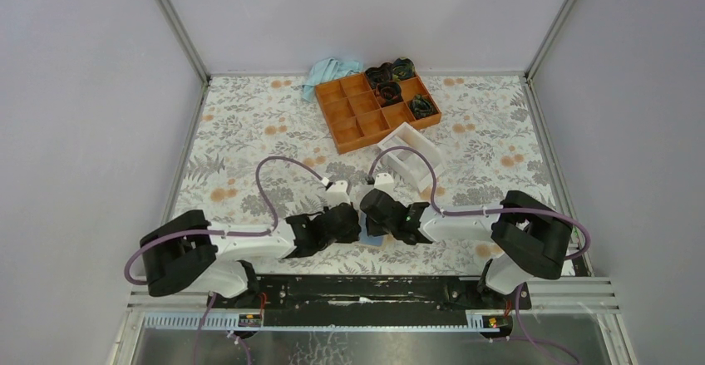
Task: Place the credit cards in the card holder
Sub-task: Insert the credit card into the card holder.
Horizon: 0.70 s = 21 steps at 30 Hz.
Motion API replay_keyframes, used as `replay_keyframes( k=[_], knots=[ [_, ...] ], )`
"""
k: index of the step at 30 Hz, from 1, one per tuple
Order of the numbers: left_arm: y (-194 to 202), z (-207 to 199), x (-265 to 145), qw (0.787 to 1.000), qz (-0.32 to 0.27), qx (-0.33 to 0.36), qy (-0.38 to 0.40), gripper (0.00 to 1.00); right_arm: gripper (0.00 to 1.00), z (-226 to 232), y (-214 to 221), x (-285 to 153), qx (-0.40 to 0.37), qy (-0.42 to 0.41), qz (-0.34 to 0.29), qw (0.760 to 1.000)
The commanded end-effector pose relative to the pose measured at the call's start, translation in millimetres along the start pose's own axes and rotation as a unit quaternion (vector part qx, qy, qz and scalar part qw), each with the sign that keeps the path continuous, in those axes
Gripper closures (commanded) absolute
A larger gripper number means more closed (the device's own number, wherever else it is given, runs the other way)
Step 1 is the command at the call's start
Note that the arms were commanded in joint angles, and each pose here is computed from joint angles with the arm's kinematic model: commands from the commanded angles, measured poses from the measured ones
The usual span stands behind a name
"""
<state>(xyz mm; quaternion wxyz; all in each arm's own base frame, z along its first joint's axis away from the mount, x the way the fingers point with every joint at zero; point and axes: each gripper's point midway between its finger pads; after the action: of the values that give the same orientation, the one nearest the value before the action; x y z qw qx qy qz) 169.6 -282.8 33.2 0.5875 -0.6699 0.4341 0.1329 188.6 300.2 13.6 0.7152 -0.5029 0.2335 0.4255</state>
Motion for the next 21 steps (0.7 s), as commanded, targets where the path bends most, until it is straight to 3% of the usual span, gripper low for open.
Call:
replay_keyframes(
  k=[1,10,21],
  knots=[
    [-13,-25,3,0.999,-0.018,0.01,0.039,0.85,1.0,-25,10,-5,-0.008,0.04,0.015,0.999],
    [1,-30,10,0.999,0.004,0.024,0.034,0.86,1.0,-23,6,-7,-0.007,0.038,0.009,0.999],
    [7,1,17,0.997,0.016,0.052,-0.063,0.9,1.0,-26,7,-8,-0.009,0.042,0.01,0.999]
  ],
)
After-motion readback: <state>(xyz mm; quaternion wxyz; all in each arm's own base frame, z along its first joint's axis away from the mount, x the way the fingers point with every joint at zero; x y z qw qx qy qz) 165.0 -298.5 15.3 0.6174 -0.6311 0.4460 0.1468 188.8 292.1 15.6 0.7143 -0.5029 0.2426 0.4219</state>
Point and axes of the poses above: each gripper's point midway between its finger pads, its own x axis out along the fingers, its own z axis along the line the jaws close on, y = z × x, and after that the axes turned 13 degrees about x, right-handed
